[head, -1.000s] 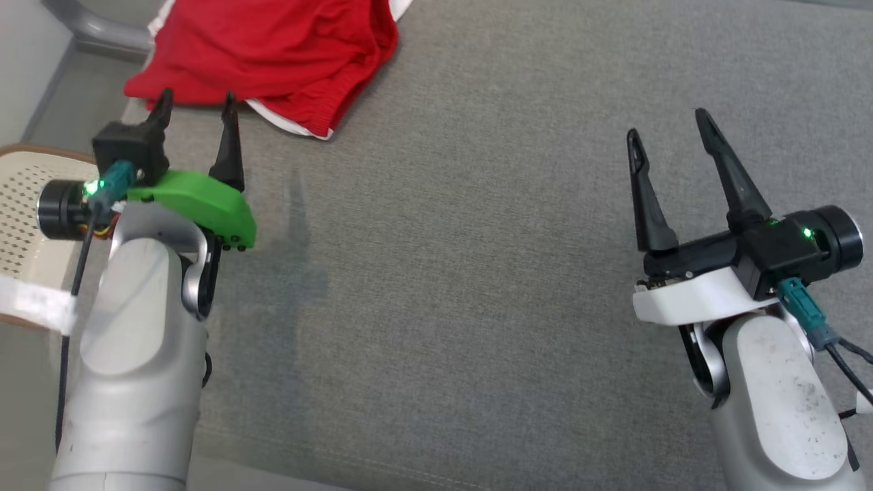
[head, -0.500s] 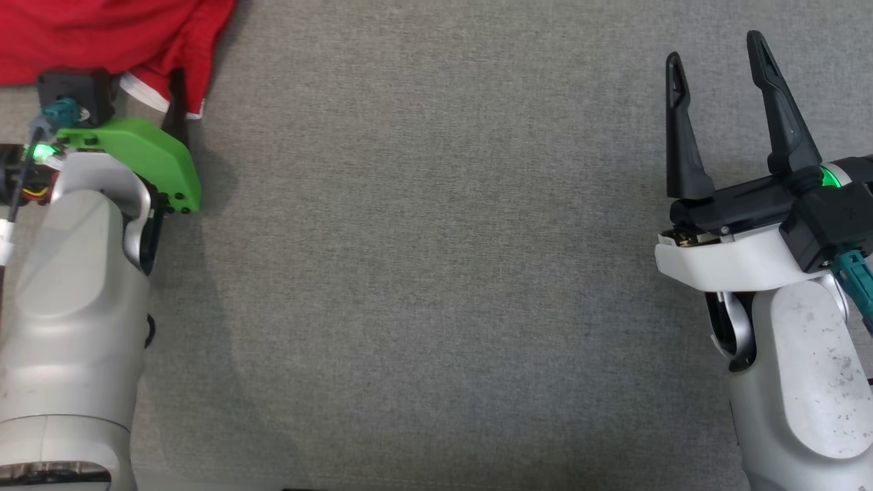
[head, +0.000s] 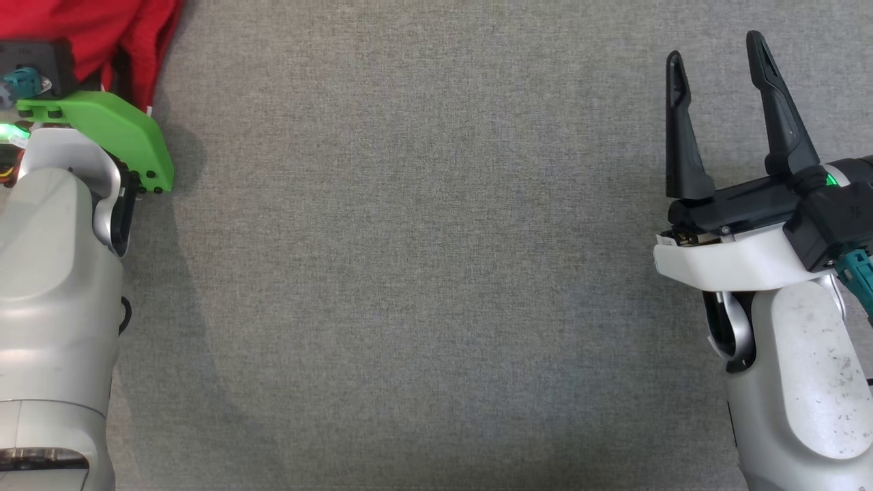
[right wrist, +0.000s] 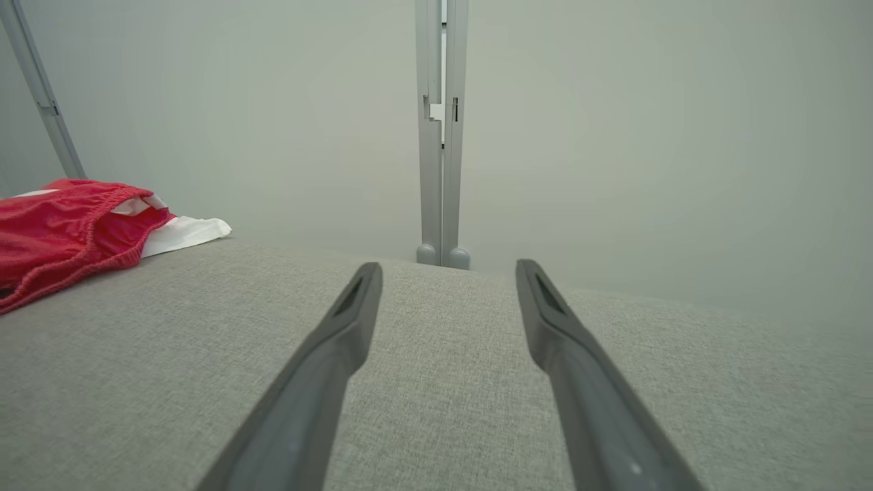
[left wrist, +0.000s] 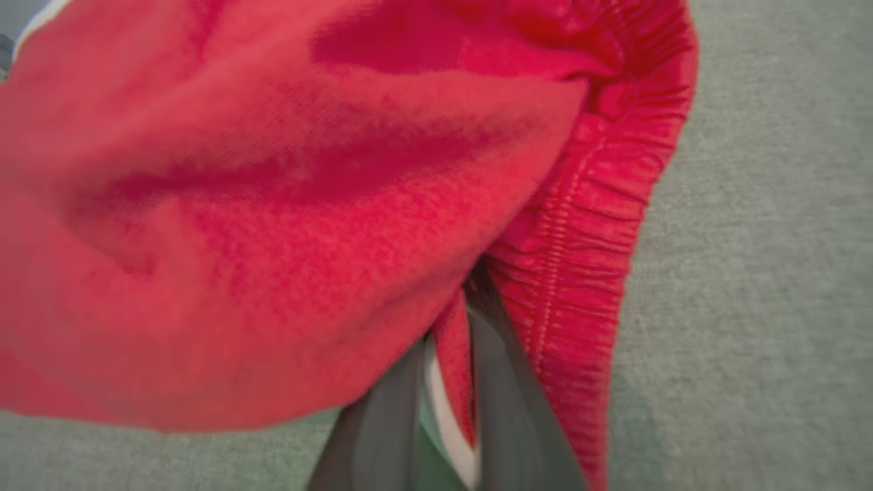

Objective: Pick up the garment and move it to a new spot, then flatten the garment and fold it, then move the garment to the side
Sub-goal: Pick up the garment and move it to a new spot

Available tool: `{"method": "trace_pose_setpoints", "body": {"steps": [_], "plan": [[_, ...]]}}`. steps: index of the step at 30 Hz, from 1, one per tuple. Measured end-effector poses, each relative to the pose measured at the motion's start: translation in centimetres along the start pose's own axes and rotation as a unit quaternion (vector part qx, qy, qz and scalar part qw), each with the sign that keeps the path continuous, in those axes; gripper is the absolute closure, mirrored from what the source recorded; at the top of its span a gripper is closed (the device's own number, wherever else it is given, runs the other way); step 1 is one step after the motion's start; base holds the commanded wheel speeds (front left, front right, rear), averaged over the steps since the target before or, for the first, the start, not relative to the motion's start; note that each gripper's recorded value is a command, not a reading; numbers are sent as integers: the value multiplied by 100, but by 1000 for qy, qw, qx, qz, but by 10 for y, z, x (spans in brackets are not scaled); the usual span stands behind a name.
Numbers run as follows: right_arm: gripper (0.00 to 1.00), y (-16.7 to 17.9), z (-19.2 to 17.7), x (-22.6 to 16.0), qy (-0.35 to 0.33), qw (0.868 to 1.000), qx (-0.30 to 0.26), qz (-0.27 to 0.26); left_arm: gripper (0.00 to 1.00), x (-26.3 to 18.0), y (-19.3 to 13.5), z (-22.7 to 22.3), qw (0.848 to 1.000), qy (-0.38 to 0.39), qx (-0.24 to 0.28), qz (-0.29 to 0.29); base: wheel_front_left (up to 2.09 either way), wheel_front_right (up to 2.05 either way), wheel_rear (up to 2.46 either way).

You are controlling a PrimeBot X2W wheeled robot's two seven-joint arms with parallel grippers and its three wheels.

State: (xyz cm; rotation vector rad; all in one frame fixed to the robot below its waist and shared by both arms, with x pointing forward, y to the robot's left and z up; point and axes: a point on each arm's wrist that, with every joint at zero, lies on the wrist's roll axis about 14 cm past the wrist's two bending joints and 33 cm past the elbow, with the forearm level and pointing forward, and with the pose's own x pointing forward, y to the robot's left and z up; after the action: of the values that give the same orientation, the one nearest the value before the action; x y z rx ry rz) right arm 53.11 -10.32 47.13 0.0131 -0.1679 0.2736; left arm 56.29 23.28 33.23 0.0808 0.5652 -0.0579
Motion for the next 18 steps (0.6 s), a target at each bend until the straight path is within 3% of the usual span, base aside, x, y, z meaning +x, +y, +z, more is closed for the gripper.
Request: {"method": "trace_pose_setpoints", "body": {"steps": [6, 18], "plan": [[0, -3, 17, -6, -11, 1000, 3, -6, 100, -16, -3, 12, 1000, -28, -5, -6, 0, 0, 0], [0, -15, 62, -32, -36, 999, -3, -33, 100, -73, -25, 96, 984, -172, 18, -42, 0, 0, 0]]}}
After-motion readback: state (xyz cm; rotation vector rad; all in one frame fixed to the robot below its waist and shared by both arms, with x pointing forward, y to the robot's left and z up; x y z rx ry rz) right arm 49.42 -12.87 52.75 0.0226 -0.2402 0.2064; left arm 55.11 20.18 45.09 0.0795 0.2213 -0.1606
